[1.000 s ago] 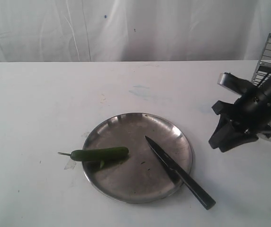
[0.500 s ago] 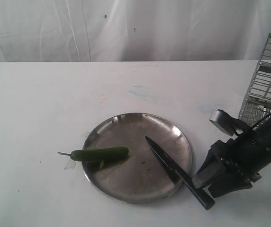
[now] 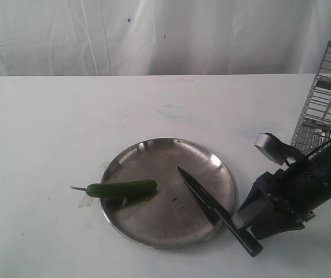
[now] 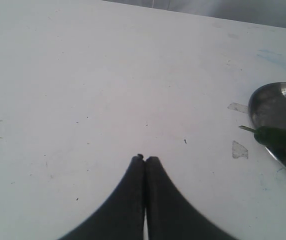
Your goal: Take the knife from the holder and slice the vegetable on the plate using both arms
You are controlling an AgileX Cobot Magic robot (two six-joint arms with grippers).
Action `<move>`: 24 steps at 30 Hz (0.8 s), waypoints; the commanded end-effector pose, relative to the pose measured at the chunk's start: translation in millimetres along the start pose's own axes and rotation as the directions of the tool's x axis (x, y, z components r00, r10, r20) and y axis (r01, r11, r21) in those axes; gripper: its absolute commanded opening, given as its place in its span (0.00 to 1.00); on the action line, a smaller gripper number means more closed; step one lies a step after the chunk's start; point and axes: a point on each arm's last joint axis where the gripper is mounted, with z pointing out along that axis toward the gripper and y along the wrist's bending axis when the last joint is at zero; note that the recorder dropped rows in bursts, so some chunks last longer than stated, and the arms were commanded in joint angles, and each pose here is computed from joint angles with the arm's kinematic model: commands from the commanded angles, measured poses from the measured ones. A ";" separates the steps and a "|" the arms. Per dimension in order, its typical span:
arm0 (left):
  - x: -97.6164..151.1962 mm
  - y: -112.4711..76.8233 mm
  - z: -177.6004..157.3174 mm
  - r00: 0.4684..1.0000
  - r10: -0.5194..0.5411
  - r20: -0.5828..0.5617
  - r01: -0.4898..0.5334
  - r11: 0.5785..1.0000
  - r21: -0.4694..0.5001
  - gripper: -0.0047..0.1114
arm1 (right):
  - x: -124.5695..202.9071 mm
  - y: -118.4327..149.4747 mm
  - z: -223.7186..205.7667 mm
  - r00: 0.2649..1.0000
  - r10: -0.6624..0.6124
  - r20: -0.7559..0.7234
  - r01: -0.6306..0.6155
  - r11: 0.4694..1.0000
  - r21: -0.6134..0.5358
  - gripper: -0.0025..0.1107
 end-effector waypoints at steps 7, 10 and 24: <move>-0.2 -0.4 -0.2 1.000 0.002 0.007 -0.002 1.000 0.008 0.04 | -3.2 4.5 10.9 0.999 -0.042 -0.003 0.042 0.998 0.045 0.57; -0.2 -0.4 -0.2 1.000 0.002 0.007 -0.002 1.000 0.008 0.04 | -4.6 4.4 12.7 0.999 -0.048 0.003 0.048 0.997 0.063 0.57; -0.2 -0.4 -0.2 1.000 0.002 0.007 -0.002 1.000 0.008 0.04 | -5.7 -1.7 36.4 0.996 -0.080 -0.035 0.081 0.996 0.025 0.57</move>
